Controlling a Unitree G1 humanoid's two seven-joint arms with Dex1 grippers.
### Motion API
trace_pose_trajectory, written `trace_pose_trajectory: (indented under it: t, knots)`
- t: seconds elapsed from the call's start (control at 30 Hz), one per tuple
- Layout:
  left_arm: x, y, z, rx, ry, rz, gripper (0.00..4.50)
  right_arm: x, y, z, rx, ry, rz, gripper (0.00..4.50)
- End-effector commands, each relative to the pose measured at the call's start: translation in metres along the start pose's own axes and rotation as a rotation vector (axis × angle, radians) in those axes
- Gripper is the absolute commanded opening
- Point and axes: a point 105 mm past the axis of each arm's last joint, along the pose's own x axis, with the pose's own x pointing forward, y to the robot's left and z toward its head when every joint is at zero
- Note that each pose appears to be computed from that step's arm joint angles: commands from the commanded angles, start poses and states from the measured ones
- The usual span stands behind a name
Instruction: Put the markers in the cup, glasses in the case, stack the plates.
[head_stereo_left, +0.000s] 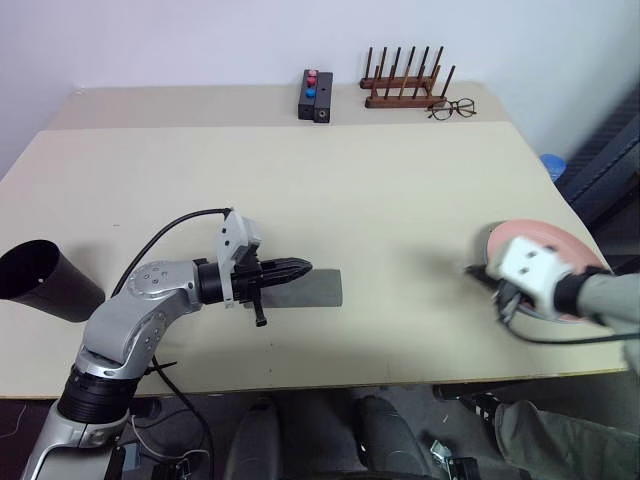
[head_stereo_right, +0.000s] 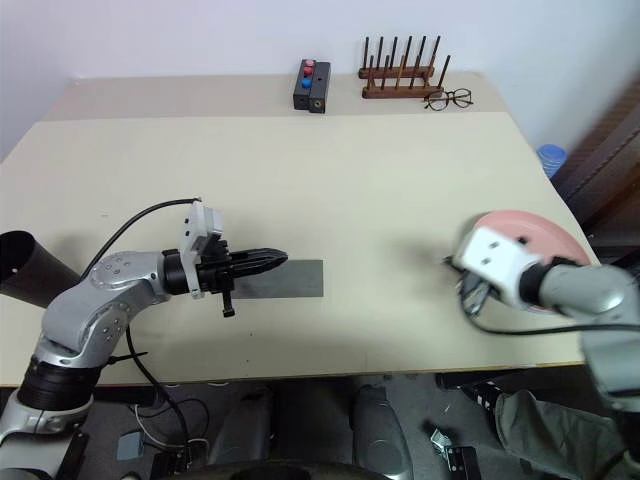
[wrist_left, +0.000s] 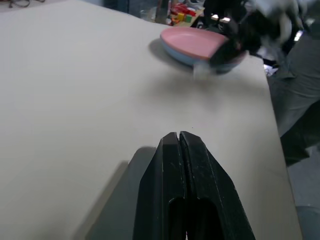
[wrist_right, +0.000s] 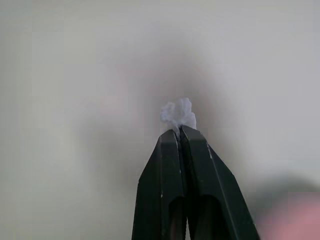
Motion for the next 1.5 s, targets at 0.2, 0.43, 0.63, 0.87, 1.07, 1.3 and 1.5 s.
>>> trace_pose_trajectory:
  t: [0.2,0.43,0.63,0.87,1.07,1.3,1.5]
  knots:
    - [-0.008,0.000,0.006,0.040,-0.020,0.044,0.00,-0.012,-0.038,-0.052,-0.030,0.174,-0.117,0.27]
    - [-0.013,0.007,0.000,0.031,0.006,0.123,0.00,0.000,-0.045,-0.032,-0.036,0.074,-0.126,3.13]
    - [-0.033,0.029,-0.004,0.076,-0.001,0.358,0.00,0.022,-0.020,0.028,0.084,-0.255,-0.016,3.13]
    - [-0.083,0.033,-0.021,0.082,0.033,0.562,0.00,0.044,0.010,0.060,0.158,-0.423,0.107,3.13]
    - [-0.104,0.025,-0.033,0.079,0.073,0.626,0.00,0.049,0.008,0.048,0.206,-0.424,0.128,3.13]
    - [-0.103,0.028,-0.029,0.076,0.030,0.681,0.00,0.053,-0.002,0.033,0.233,-0.407,0.113,3.13]
    - [-0.112,0.020,-0.024,0.087,0.028,0.708,0.00,0.055,-0.002,0.031,0.289,-0.432,0.122,3.13]
